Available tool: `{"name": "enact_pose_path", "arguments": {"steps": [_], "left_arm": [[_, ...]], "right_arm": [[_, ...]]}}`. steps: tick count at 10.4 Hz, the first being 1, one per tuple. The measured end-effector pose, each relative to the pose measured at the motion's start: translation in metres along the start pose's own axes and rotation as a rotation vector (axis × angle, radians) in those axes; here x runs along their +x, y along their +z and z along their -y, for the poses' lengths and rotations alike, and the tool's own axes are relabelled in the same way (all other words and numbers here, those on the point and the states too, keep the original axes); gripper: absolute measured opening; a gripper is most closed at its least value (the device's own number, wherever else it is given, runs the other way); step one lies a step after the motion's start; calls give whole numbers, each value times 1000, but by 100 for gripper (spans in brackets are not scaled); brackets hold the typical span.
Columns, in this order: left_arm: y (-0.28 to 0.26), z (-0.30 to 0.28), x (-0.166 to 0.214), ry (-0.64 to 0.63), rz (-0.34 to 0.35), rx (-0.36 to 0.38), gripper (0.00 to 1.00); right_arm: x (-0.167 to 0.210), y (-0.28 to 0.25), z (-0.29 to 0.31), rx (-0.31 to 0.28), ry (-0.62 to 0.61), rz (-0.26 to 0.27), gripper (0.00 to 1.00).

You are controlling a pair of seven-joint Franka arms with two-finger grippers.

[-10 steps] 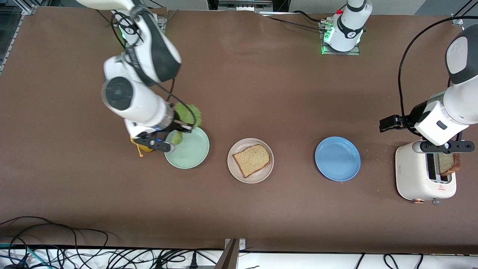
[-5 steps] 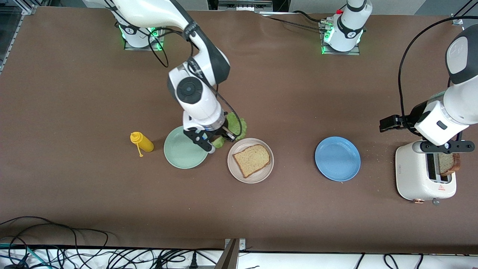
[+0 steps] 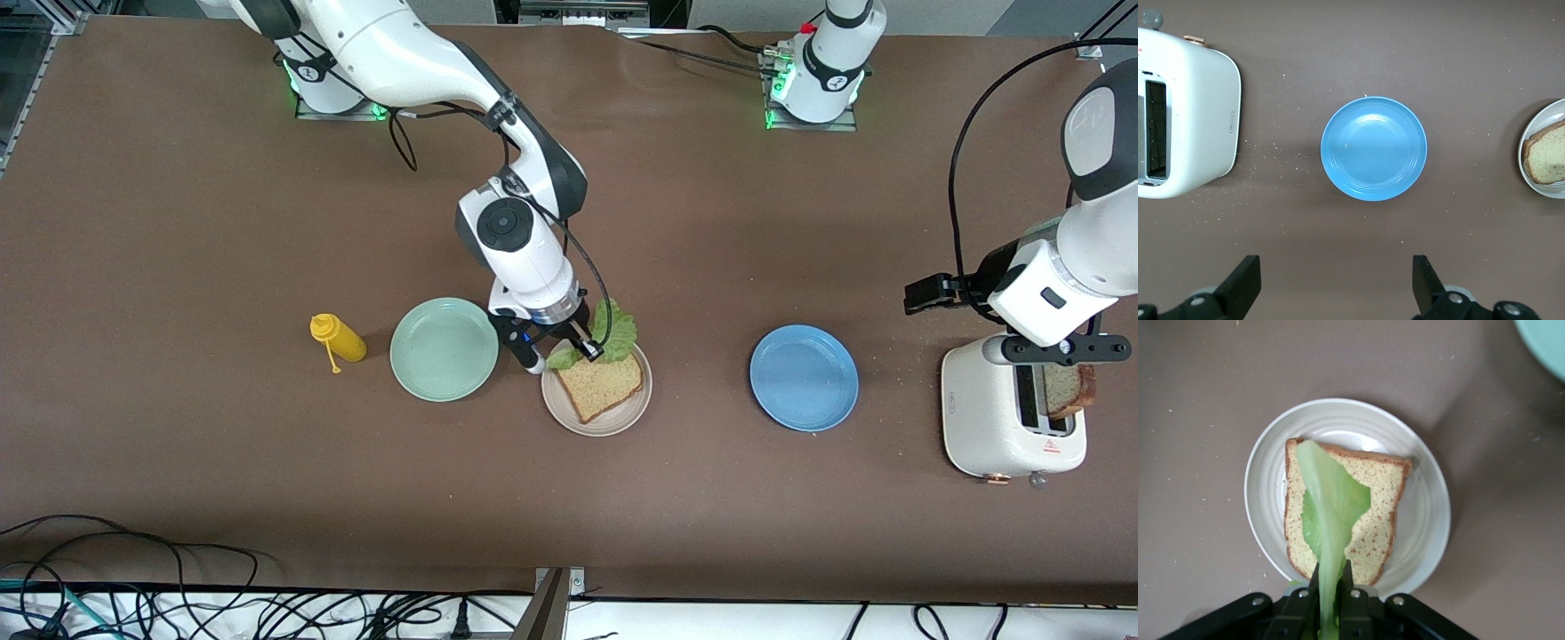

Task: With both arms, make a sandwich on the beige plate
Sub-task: 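Carry the lettuce onto the bread on the beige plate with the right gripper, then release the lettuce and move the right gripper to the mustard bottle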

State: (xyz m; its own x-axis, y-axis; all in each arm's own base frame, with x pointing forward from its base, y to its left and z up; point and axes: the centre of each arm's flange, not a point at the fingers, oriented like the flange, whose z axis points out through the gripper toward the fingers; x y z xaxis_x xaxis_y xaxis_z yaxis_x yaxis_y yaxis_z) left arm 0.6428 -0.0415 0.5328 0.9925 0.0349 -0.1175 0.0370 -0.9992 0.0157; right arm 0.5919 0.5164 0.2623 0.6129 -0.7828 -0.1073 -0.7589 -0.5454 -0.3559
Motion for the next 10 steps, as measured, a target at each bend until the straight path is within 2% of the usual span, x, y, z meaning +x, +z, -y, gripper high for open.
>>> {"name": "enact_pose_path", "arguments": {"steps": [1, 2, 5, 6, 7, 8, 10], "left_arm": [[0, 0, 0, -1, 0, 0, 100], [0, 2, 0, -3, 0, 0, 100], [0, 5, 0, -6, 0, -1, 100], [0, 8, 1, 0, 0, -1, 100], [0, 11, 1, 3, 0, -2, 100], [0, 14, 1, 7, 0, -2, 100], [-1, 16, 1, 13, -1, -3, 100]], "right_arm": [[2, 11, -1, 48, 16, -6, 11], [4, 22, -3, 77, 27, -12, 21], [2, 20, 3, 105, 10, -22, 63], [4, 15, 7, 115, -3, -34, 72], [8, 11, 10, 109, -17, -53, 86], [13, 4, 12, 73, -41, -81, 99], [17, -25, 22, 17, -87, -133, 100]]}}
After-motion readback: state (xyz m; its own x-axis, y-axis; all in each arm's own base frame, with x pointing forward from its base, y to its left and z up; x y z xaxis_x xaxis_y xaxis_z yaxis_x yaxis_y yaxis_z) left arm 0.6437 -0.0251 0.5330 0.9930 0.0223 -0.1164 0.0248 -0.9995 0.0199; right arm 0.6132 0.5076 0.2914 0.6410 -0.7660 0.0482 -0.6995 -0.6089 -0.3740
